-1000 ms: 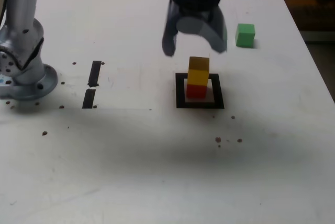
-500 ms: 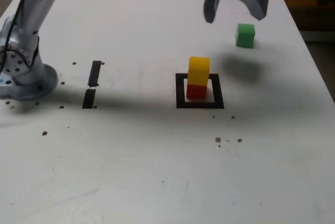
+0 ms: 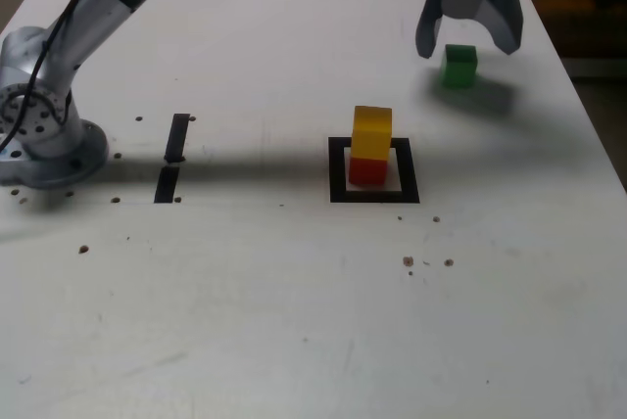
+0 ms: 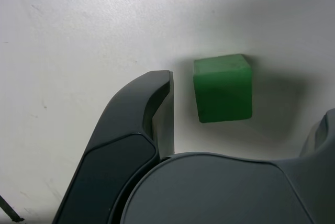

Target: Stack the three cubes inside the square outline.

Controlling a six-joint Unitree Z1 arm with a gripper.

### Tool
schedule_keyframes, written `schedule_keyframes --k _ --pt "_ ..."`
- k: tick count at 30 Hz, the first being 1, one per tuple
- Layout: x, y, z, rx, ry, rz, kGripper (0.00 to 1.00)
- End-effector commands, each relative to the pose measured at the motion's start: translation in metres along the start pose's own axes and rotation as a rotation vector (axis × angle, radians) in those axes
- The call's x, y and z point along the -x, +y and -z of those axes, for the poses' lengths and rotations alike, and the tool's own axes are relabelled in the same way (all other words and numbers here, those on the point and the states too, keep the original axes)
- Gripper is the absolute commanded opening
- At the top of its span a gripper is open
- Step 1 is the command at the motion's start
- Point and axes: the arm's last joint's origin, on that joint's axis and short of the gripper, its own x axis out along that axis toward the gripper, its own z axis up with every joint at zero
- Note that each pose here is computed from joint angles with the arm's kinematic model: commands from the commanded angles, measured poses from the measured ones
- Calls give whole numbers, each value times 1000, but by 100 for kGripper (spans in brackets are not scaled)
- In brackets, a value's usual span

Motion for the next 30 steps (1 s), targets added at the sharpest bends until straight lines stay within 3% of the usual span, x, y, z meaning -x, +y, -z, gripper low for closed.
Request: schedule_keyframes --k 1,6,14,21,30 --pt "-13 0 -3 5 23 19 91" --pt "-23 1 -8 11 20 39 84" --pt "-27 6 -13 36 -37 44 43" --pt "-32 11 -11 55 -35 61 34" --pt "-24 9 -6 44 -39 80 14"
